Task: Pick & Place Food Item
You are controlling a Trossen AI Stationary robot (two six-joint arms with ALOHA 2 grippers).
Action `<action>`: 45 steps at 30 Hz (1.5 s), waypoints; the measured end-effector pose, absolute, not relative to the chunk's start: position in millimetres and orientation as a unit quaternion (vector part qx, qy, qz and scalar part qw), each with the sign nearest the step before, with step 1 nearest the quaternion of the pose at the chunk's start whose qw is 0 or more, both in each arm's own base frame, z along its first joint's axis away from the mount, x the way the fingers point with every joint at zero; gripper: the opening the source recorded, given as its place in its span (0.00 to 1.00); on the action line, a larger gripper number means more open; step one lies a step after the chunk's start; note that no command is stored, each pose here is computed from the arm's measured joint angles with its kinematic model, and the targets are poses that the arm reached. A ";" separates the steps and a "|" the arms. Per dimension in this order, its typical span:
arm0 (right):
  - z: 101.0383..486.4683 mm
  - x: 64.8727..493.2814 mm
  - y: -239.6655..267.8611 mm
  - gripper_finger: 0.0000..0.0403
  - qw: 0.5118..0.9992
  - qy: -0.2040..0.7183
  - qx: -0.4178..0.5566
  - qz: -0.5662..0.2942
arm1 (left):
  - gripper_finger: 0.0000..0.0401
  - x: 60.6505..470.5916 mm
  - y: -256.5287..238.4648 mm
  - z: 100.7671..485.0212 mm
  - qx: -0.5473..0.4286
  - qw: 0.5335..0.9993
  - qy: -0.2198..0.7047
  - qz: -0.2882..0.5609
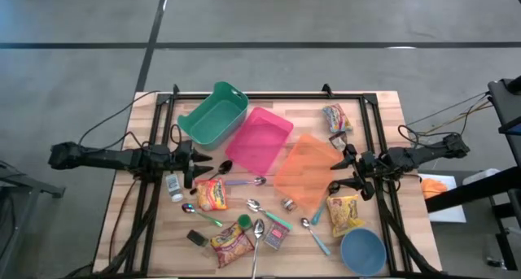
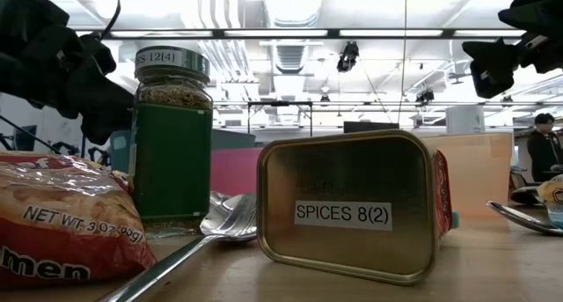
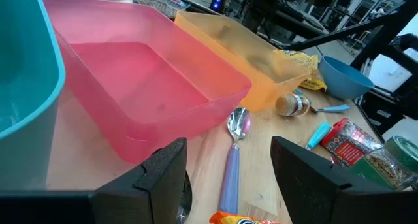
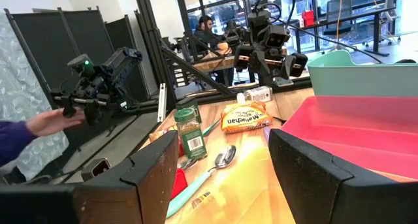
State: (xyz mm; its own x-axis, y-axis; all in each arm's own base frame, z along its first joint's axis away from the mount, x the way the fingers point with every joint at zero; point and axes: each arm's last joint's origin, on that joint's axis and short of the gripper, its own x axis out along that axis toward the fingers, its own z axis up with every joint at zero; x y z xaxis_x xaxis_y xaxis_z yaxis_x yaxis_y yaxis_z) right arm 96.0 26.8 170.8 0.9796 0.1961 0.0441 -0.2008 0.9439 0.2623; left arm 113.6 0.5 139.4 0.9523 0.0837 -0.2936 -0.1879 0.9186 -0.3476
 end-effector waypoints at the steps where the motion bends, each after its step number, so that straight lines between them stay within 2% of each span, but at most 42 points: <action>1: 170.9 96.0 26.8 0.58 0.986 -0.009 0.134 0.101 | 0.55 113.5 0.5 139.4 -0.176 0.972 0.139 0.068; 11: 170.7 96.0 26.8 0.58 0.986 -0.009 0.134 0.100 | 0.55 113.7 0.6 139.7 -0.098 0.983 0.141 0.057; 16: 170.8 96.0 26.8 0.58 0.986 -0.009 0.133 0.100 | 0.55 115.6 0.7 147.4 -0.201 0.973 0.094 0.066; 21: 170.7 96.0 26.8 0.58 0.986 -0.008 0.133 0.101 | 0.55 115.5 0.6 146.6 -0.354 0.928 0.086 0.081; 25: 170.8 96.0 26.8 0.58 0.986 -0.009 0.132 0.101 | 0.55 115.3 2.0 146.4 -0.363 0.923 0.079 0.101; 29: 170.8 96.0 26.8 0.58 0.989 -0.011 0.106 0.100 | 0.55 115.4 1.3 146.3 -0.443 0.888 0.075 0.098; 34: 170.8 96.0 26.8 0.58 0.993 -0.016 0.057 0.100 | 0.55 115.6 -2.9 154.4 -0.464 0.873 0.143 0.055; 39: 170.7 96.0 26.8 0.58 0.994 -0.018 0.042 0.100 | 0.55 113.5 -3.4 161.7 -0.449 0.850 0.256 0.102; 43: 170.7 96.0 26.8 0.58 0.994 -0.018 0.036 0.099 | 0.55 118.5 -3.5 171.7 -0.405 0.852 0.310 0.116; 45: 170.8 96.0 26.7 0.58 0.995 -0.024 -0.019 0.097 | 0.55 124.3 -3.7 176.7 -0.385 0.858 0.321 0.110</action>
State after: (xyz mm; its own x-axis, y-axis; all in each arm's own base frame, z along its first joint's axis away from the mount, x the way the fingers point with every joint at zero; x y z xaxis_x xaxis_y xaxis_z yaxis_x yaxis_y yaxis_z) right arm 96.0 26.7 170.8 0.9800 0.1942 0.0439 -0.1924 0.9804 -0.0418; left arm 124.3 -3.7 176.7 0.7699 -0.0583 -0.6355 -0.4363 0.6786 -0.5909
